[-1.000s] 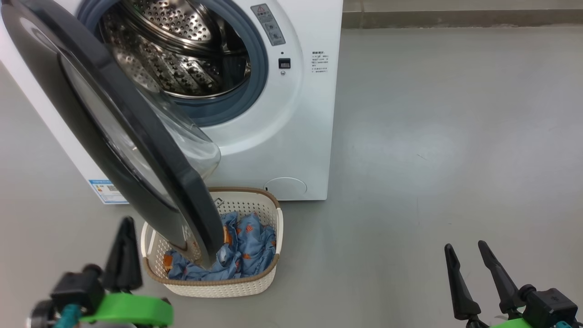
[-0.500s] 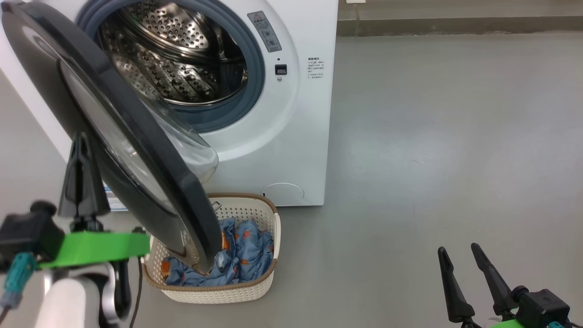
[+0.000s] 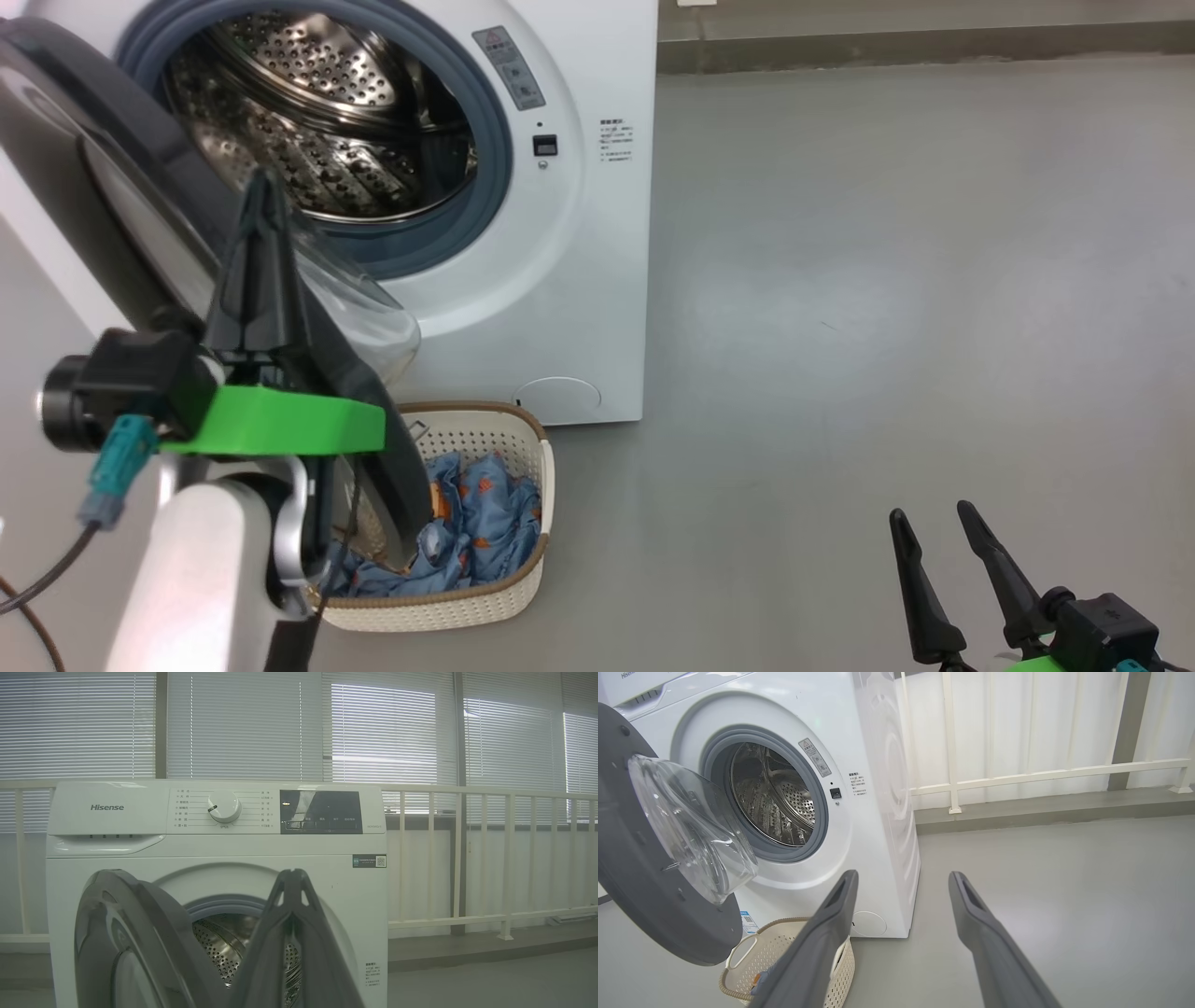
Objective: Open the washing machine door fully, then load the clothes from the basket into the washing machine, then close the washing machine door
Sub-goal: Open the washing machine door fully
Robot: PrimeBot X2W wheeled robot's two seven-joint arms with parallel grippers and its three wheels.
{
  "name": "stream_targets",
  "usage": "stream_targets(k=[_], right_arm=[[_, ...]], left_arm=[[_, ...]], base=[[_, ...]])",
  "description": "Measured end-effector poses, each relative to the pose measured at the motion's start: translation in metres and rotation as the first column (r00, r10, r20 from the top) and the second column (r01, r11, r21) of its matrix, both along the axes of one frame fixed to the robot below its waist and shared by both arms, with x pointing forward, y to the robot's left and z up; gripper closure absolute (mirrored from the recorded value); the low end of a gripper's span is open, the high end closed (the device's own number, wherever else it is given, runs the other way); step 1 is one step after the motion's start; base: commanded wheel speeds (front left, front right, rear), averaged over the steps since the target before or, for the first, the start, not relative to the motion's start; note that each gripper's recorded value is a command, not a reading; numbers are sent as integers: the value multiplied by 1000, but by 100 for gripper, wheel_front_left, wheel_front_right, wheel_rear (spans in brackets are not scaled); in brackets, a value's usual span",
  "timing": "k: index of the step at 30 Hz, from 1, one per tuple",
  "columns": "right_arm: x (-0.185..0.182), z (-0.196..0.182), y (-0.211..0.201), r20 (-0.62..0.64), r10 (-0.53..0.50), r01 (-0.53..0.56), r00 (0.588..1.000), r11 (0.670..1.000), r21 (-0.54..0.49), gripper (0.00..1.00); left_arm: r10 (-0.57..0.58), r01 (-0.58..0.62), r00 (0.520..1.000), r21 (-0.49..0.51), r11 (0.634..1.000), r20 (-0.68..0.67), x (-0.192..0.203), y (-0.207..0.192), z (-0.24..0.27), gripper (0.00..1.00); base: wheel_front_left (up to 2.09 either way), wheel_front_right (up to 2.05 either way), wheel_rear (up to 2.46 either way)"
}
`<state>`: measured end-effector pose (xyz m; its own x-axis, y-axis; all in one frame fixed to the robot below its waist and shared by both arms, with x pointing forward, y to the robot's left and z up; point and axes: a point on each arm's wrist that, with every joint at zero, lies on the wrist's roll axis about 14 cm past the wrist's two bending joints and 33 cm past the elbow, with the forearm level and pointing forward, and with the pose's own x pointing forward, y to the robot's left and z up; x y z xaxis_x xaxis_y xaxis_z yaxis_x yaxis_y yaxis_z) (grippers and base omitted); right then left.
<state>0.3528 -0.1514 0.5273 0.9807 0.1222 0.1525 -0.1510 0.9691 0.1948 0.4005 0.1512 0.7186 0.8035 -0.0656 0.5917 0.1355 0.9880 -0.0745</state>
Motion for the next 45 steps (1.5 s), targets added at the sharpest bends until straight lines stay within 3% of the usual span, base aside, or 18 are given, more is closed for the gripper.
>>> stream_targets(k=[9, 21, 33, 45], right_arm=[[-5, -5, -13, -14, -41, 41, 999, 999, 0, 0], [-7, -9, -23, -28, -72, 72, 997, 997, -1, 0], [-2, -12, -14, -38, -44, 44, 998, 999, -1, 0], [0, -11, -9, -34, -29, 29, 999, 1000, -1, 0]], left_arm=[[-120, 128, 982, 41, 991, -148, 24, -44, -37, 100], [-205, 237, 890, 29, 971, -408, 38, -75, -112, 100], [-199, 231, 801, -15, 973, -565, 27, -70, -169, 100], [-156, 180, 779, -23, 983, -607, 25, -53, -187, 100]], base=[[0, 0, 0], [0, 0, 0], [0, 0, 0], [0, 0, 0]])
